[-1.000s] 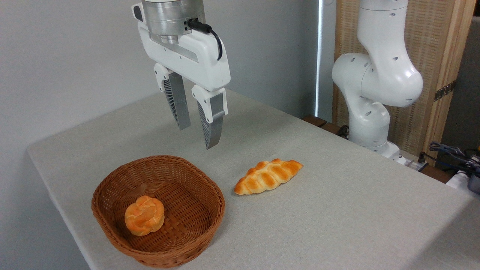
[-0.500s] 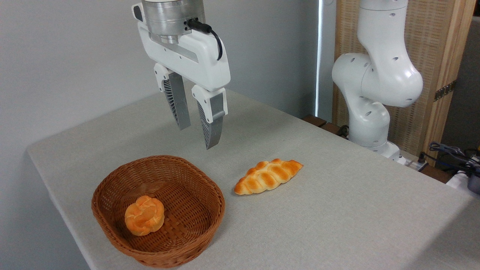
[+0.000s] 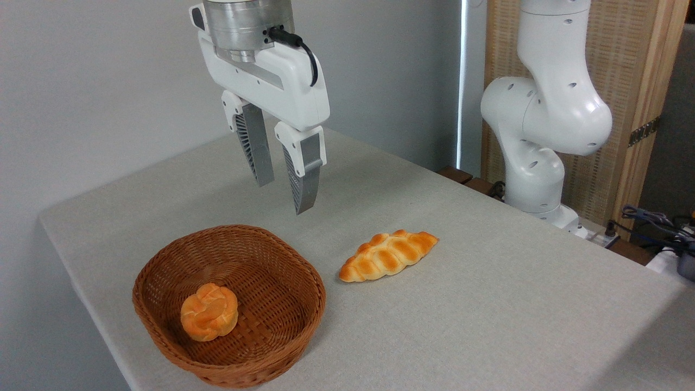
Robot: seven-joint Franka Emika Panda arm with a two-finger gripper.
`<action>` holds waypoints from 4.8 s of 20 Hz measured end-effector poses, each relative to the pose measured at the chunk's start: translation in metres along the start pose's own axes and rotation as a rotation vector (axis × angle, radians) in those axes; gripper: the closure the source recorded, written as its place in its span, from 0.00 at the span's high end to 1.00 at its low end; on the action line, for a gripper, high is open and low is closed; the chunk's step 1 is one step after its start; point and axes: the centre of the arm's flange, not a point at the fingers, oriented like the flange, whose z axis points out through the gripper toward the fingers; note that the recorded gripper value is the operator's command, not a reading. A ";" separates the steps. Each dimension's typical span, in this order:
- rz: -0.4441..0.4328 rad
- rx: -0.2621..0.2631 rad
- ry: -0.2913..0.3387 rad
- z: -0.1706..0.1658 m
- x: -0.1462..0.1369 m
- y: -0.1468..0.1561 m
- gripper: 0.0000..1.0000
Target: Put bread into the basket
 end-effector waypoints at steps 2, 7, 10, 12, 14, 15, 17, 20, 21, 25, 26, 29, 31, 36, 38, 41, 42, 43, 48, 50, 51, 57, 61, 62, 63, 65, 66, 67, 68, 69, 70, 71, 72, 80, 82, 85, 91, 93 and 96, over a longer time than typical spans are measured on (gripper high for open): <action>0.001 0.000 0.000 0.000 0.000 0.001 1.00; 0.002 -0.001 -0.001 0.001 0.001 0.001 1.00; 0.003 -0.001 -0.001 0.001 0.001 0.001 1.00; 0.003 -0.001 -0.002 0.001 0.001 0.001 1.00; 0.003 -0.006 -0.006 0.001 0.001 0.002 1.00; 0.003 -0.008 -0.009 0.002 0.000 0.002 1.00; 0.007 -0.013 -0.013 0.004 0.002 0.004 1.00; 0.021 -0.022 -0.024 0.010 0.006 0.011 1.00; 0.022 -0.027 -0.028 0.013 0.004 0.013 1.00; 0.019 -0.013 -0.010 0.028 -0.019 0.032 1.00; 0.024 -0.016 -0.012 0.032 -0.023 0.039 1.00; 0.081 -0.010 -0.063 0.061 -0.034 0.075 1.00; 0.143 0.011 -0.107 0.089 -0.039 0.103 1.00; 0.178 0.003 -0.144 0.130 -0.056 0.126 1.00; 0.183 0.002 -0.146 0.146 -0.059 0.126 1.00; 0.170 -0.002 -0.129 0.175 -0.073 0.117 1.00; 0.159 -0.010 -0.119 0.181 -0.080 0.110 1.00; 0.151 -0.020 -0.109 0.184 -0.086 0.104 1.00; 0.159 -0.036 -0.094 0.185 -0.094 0.097 1.00; 0.163 -0.031 -0.099 0.186 -0.095 0.096 1.00; 0.162 -0.031 -0.100 0.186 -0.095 0.096 1.00; 0.166 -0.039 -0.108 0.191 -0.096 0.098 1.00; 0.167 -0.052 -0.123 0.200 -0.100 0.101 1.00; 0.167 -0.055 -0.126 0.202 -0.101 0.102 1.00; 0.166 -0.058 -0.129 0.203 -0.102 0.102 1.00; 0.170 -0.056 -0.138 0.206 -0.103 0.103 1.00; 0.176 -0.051 -0.148 0.208 -0.104 0.102 1.00; 0.181 -0.047 -0.158 0.210 -0.105 0.103 1.00; 0.183 -0.047 -0.162 0.211 -0.106 0.103 1.00; 0.184 -0.045 -0.163 0.212 -0.106 0.103 1.00; 0.185 -0.043 -0.161 0.213 -0.106 0.103 1.00; 0.186 -0.040 -0.158 0.214 -0.106 0.104 1.00; 0.187 -0.039 -0.156 0.216 -0.107 0.104 1.00; 0.190 -0.042 -0.159 0.222 -0.108 0.107 0.75; 0.190 -0.042 -0.159 0.223 -0.108 0.106 0.70; 0.190 -0.042 -0.159 0.223 -0.108 0.106 0.65; 0.191 -0.042 -0.159 0.223 -0.108 0.107 0.58; 0.191 -0.042 -0.159 0.223 -0.108 0.107 0.54; 0.235 -0.060 -0.169 0.221 -0.111 0.106 0.54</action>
